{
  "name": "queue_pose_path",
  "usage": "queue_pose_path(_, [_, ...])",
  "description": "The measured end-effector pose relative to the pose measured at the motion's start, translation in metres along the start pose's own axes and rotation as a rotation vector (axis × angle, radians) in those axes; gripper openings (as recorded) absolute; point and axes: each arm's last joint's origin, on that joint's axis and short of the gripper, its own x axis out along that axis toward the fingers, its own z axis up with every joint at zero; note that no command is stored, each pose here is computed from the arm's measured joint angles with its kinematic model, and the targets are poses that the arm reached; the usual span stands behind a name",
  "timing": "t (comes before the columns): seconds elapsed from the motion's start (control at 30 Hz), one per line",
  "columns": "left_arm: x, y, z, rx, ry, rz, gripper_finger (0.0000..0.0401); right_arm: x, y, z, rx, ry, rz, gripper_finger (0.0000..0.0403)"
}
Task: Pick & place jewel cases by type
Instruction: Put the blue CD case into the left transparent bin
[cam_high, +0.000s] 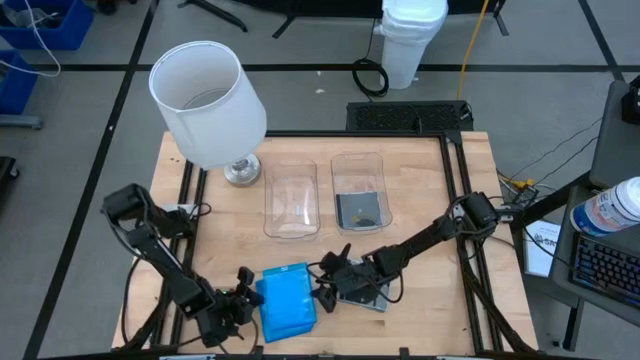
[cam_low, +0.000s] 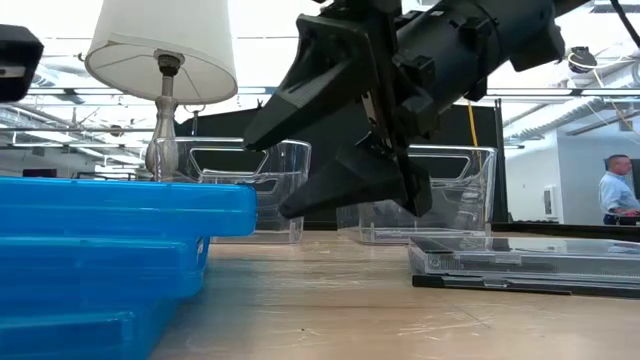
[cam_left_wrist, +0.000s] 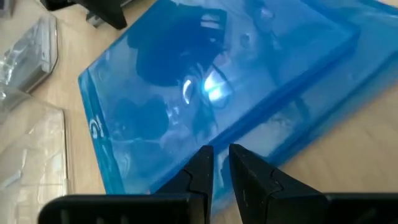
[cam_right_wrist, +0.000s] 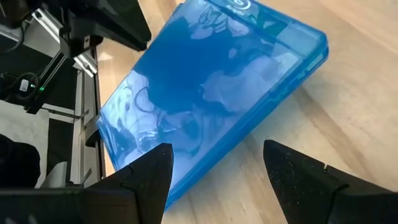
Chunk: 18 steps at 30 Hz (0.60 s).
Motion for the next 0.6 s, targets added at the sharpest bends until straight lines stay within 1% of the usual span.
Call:
queue_pose_path(0.27, [0.005,0.006,0.001,-0.014,0.017,0.010,0.0060,0.000,0.000,0.001,0.001,0.023,0.015,0.0238])
queue_pose_path(0.5, [0.013,0.015,0.003,-0.055,0.044,0.009,0.0060,0.000,0.000,-0.001,0.003,0.062,0.038,0.0238])
queue_pose_path(0.6, [0.015,0.018,0.004,-0.064,0.052,0.004,0.0060,0.000,0.000,-0.001,0.025,0.063,0.038,0.0238])
